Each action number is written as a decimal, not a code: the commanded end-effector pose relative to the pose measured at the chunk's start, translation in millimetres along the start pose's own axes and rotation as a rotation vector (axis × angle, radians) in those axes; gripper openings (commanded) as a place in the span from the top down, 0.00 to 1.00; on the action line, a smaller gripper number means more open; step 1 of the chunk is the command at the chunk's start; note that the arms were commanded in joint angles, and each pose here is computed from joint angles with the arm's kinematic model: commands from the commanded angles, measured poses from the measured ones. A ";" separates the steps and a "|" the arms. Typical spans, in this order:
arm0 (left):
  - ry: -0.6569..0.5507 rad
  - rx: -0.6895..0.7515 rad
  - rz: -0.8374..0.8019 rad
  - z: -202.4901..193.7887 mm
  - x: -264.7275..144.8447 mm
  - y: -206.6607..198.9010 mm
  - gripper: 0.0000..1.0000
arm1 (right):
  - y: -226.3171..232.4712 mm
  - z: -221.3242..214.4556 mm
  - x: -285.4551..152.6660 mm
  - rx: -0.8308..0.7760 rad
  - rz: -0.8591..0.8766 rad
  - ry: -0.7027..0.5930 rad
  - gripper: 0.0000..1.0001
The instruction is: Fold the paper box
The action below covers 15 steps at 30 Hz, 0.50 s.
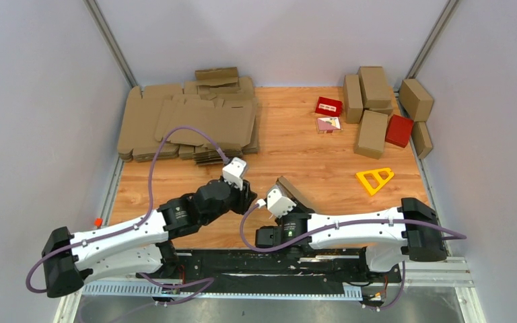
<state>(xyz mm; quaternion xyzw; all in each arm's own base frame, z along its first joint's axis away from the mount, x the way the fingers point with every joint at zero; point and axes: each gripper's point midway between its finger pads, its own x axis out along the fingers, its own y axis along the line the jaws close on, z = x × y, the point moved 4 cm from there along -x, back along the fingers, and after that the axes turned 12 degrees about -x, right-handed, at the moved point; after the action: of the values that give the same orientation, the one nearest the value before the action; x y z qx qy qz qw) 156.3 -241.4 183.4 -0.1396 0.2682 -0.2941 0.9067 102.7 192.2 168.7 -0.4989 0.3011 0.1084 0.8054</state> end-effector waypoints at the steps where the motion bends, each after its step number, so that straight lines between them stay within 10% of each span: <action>1: 0.017 -0.070 -0.057 12.7 -7.4 -3.7 0.58 | 2.9 3.3 -1.2 0.029 0.037 -0.018 0.77; 15: 0.011 -0.325 -0.257 53.3 66.5 -16.5 0.10 | 6.3 6.5 -0.4 0.056 0.120 -0.051 0.76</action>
<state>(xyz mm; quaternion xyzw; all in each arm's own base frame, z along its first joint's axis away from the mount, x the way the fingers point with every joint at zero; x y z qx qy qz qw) 210.9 -273.1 175.3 -0.2364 0.3363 -0.3111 0.8569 102.9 191.5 171.1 -0.4837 0.3029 0.1371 0.8096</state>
